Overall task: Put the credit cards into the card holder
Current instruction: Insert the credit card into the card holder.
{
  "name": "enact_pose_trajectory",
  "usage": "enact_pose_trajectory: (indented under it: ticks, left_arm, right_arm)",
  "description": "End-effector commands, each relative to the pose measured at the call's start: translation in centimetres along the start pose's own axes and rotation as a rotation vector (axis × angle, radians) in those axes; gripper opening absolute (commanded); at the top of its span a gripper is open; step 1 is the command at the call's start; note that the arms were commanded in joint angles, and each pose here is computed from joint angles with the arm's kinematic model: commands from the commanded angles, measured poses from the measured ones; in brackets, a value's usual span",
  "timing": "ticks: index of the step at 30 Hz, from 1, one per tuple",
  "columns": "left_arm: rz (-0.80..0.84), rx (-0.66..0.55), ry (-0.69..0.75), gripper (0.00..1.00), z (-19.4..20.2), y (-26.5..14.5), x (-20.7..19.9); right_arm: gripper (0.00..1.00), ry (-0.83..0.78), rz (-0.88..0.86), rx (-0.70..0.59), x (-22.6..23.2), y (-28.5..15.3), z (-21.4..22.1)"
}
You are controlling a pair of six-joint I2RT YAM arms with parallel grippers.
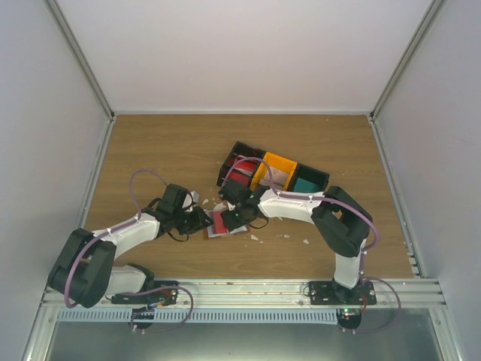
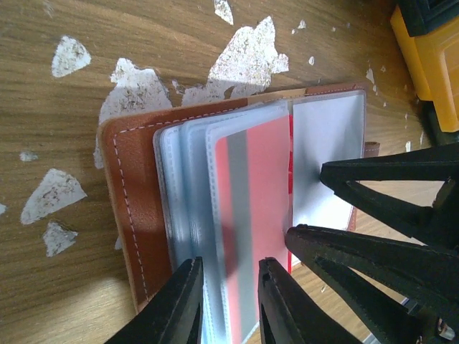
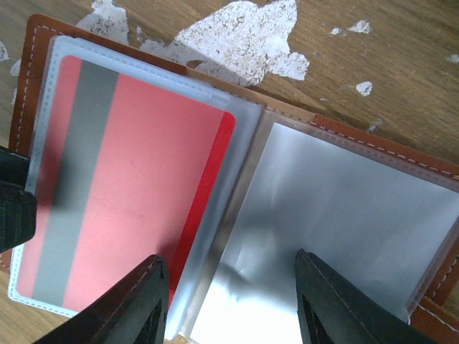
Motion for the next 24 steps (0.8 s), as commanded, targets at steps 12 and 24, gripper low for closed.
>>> enact_pose_trajectory:
  ticks: [12,24]
  left_arm:
    - [0.061,-0.01,0.014,0.2,-0.4,0.2,-0.3]
    - [0.136,-0.002,0.046,0.16,-0.5,0.1,-1.2]
  right_arm:
    - [0.41,0.017,0.024,0.057,-1.4,2.0,1.4]
    - [0.4,0.022,0.023,0.055,-1.5,2.1,1.5]
Point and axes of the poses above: each gripper's point midway between its finger pads, its own y axis out along the fingers, its own x axis along the line the jaws close on, z = x × y, the point moved 7 cm from there along -y, back along the fingers, and after that the axes turned 6 degrees about y, right-handed, at the moved point
